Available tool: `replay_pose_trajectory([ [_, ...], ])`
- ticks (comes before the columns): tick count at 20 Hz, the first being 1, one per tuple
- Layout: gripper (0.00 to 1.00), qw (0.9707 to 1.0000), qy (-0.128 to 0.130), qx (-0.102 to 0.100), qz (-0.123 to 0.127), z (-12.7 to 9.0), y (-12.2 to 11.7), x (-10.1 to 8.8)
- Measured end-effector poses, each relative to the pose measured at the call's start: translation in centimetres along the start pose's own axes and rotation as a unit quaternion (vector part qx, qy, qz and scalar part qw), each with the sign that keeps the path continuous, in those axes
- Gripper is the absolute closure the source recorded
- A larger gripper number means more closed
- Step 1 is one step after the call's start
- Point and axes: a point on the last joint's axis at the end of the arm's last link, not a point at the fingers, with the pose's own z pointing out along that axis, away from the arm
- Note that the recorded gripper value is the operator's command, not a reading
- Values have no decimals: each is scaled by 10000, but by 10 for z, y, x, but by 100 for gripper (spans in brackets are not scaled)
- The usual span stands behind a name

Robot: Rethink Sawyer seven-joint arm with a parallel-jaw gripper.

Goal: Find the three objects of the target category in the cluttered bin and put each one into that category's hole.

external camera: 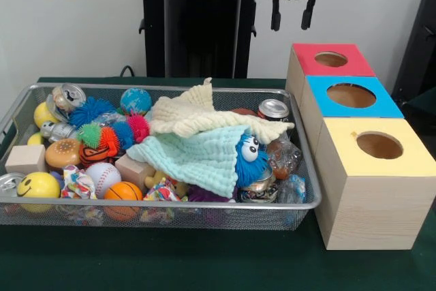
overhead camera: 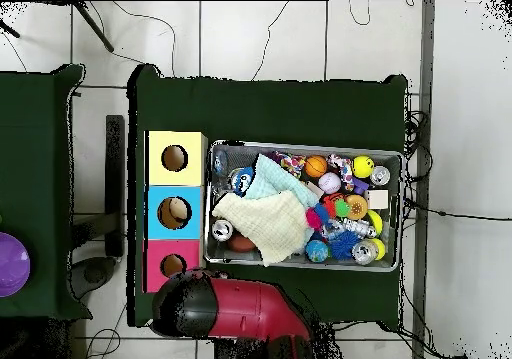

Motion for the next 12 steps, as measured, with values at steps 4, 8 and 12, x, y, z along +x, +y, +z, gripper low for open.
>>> replay_pose_trajectory([
  [4, 0, 10000, 87, -21, 21, 7, -1, 2],
  [8, 0, 9998, 181, -47, 65, 14, -5, 3],
  [12, 0, 9995, 281, -72, 101, 21, -8, 5],
])
